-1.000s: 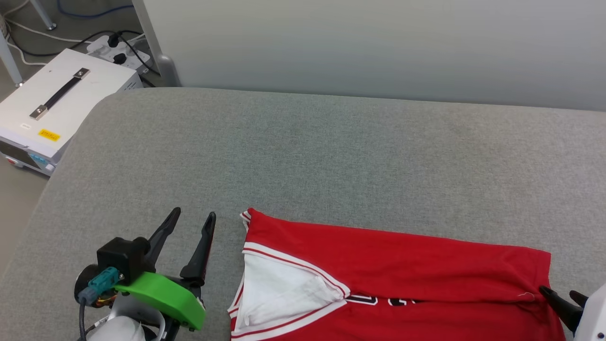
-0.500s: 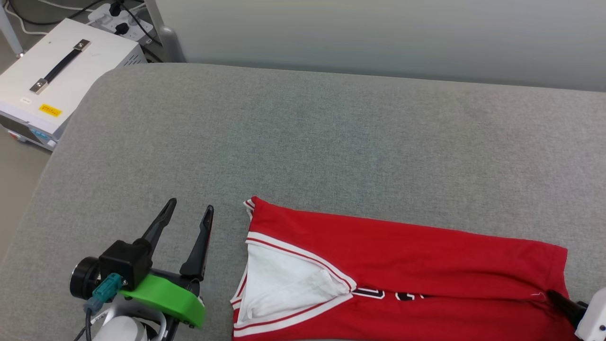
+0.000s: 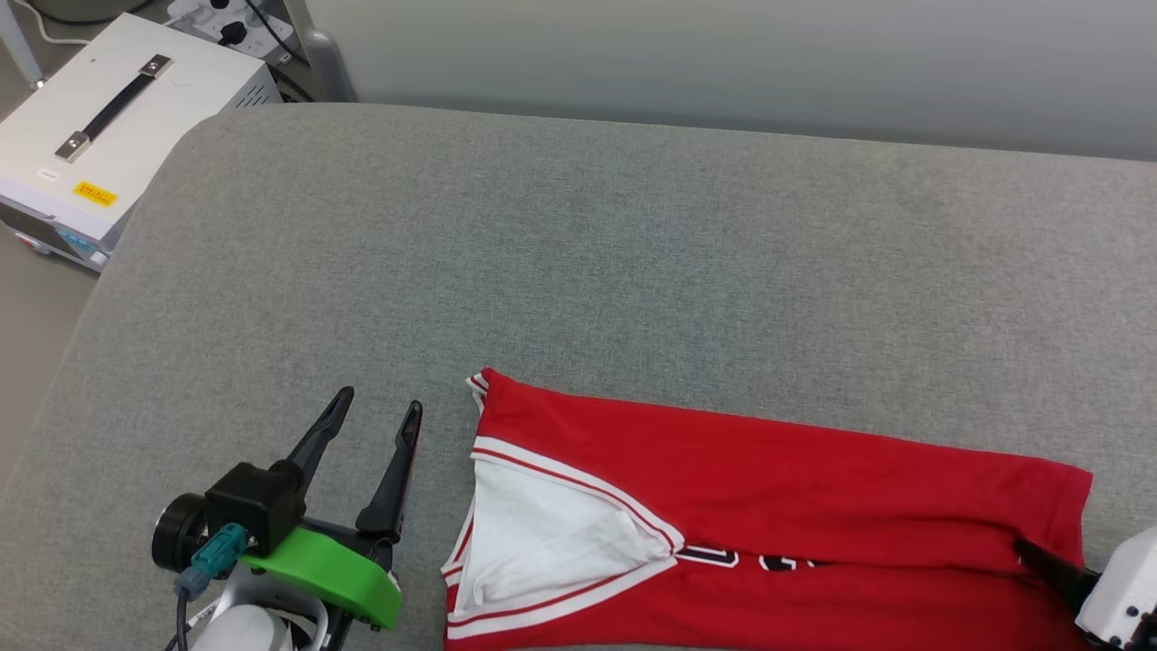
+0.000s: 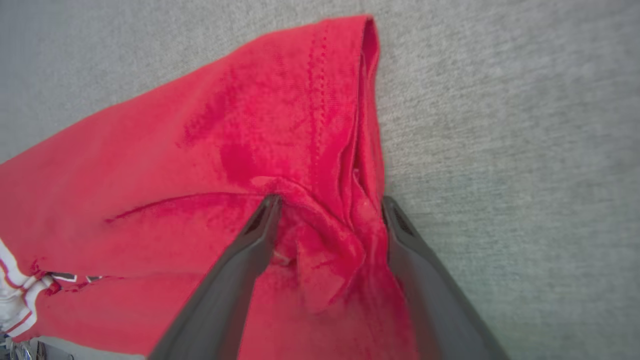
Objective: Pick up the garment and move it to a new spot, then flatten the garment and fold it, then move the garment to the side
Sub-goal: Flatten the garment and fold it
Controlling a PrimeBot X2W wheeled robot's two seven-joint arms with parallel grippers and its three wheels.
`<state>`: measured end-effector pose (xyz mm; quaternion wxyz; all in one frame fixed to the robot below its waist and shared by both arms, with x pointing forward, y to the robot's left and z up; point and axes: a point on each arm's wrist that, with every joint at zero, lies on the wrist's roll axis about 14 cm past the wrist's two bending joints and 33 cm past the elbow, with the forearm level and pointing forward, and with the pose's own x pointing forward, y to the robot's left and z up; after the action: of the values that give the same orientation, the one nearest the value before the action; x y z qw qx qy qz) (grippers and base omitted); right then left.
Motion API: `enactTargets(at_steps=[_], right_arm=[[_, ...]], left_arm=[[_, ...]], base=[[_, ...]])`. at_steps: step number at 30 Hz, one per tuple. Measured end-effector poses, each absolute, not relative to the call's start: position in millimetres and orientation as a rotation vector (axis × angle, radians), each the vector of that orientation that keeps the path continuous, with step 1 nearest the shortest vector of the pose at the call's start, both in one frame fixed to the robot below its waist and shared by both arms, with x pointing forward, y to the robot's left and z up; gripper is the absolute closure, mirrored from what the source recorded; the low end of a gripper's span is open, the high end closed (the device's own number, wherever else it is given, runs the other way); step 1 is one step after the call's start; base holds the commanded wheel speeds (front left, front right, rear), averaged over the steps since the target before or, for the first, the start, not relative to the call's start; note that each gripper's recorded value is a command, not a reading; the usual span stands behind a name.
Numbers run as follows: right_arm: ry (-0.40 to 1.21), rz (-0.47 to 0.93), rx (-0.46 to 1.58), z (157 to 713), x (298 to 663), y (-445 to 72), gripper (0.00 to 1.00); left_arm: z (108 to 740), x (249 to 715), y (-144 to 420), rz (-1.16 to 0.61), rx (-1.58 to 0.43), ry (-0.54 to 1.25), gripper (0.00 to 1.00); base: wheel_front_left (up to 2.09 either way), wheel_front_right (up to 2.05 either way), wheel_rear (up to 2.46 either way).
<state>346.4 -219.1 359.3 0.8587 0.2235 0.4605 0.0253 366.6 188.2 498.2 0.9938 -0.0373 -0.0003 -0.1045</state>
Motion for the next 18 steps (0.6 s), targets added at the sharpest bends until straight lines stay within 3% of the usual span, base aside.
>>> enactTargets(at_steps=[8,9,10,11,18], right_arm=[[0.977,0.105,0.469,359,344,-202,0.0],[0.976,0.107,0.467,359,343,-201,0.52],[0.975,0.108,0.464,359,343,-201,0.71],[0.97,0.107,0.461,359,344,-202,1.0],[0.893,0.081,0.447,362,350,-210,1.0]], left_arm=[[497,367,188,-0.211,-0.087,-0.002,0.0],[497,367,187,-0.211,-0.089,-0.001,0.0],[497,367,188,-0.211,-0.089,0.0,0.0],[496,367,188,-0.209,-0.09,0.0,0.0],[497,365,187,-0.209,-0.093,-0.004,0.0]], base=[[0.0,0.0,0.0],[0.0,0.0,0.0],[0.0,0.0,0.0],[0.0,0.0,0.0],[0.0,0.0,0.0]])
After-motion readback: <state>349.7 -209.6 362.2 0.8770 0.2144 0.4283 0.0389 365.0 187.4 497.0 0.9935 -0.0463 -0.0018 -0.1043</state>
